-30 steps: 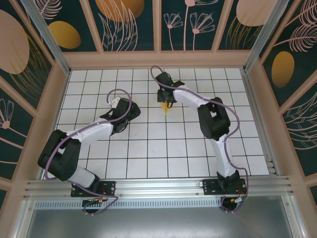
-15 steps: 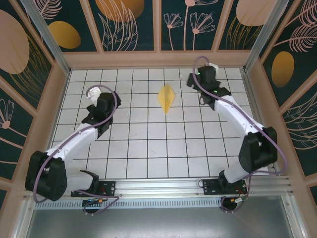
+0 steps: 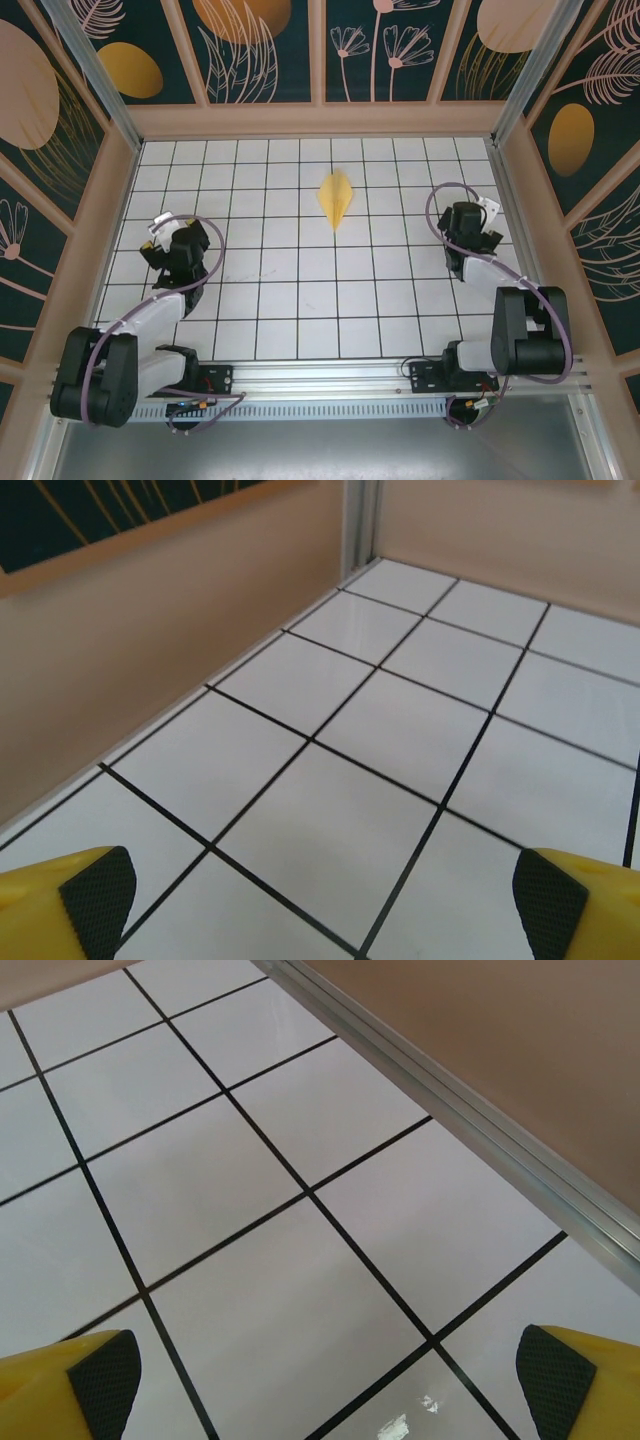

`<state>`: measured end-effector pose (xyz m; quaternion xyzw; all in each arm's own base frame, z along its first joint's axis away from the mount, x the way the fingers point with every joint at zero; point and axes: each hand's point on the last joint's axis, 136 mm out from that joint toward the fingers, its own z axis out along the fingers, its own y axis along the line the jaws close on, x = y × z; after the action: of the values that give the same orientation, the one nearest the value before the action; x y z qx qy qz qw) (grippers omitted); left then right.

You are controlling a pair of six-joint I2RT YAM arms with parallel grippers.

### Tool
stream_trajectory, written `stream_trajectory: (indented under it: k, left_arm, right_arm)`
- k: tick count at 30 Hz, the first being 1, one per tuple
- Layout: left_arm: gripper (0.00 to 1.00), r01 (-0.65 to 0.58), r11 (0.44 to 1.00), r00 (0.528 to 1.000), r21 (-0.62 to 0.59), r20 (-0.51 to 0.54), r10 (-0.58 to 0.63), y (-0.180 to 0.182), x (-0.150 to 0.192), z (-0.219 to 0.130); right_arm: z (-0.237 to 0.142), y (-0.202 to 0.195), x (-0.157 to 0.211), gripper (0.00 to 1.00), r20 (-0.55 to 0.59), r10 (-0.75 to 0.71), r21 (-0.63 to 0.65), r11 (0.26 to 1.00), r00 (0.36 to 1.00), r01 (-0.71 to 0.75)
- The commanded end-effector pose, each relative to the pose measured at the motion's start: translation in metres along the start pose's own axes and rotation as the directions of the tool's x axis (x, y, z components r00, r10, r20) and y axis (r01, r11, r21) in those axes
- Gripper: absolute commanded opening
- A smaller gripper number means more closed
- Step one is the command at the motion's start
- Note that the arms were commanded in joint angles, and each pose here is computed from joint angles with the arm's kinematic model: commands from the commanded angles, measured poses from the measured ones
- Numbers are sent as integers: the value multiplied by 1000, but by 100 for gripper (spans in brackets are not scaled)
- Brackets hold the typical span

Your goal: Fold a paper plane with a square sheet of paper (pick it up from the middle)

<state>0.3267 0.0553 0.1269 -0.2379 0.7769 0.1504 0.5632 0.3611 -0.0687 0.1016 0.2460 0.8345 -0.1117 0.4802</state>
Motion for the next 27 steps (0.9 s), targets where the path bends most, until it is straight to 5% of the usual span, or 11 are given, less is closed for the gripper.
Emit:
stream_trajectory:
  k: [1,6,14,27]
  left_arm:
    - [99,-47,983,991,175,133,24,-30,-24,-1]
    - [98,-126,958,986,257,138,93,-49,-14,6]
    - [98,-124,932,970,340,239,42,-57,-30,3]
    - [99,-67,925,974,374,226,-20,-47,-17,19]
  right_arm:
    - [-8,26,-25,99,158,-20,-162,986,987,46]
    - [-14,39,-21,98,250,-40,-261,959,967,107]
    - [-22,41,-24,99,334,14,-337,936,942,105]
    - [-22,48,-8,99,355,10,-421,895,935,150]
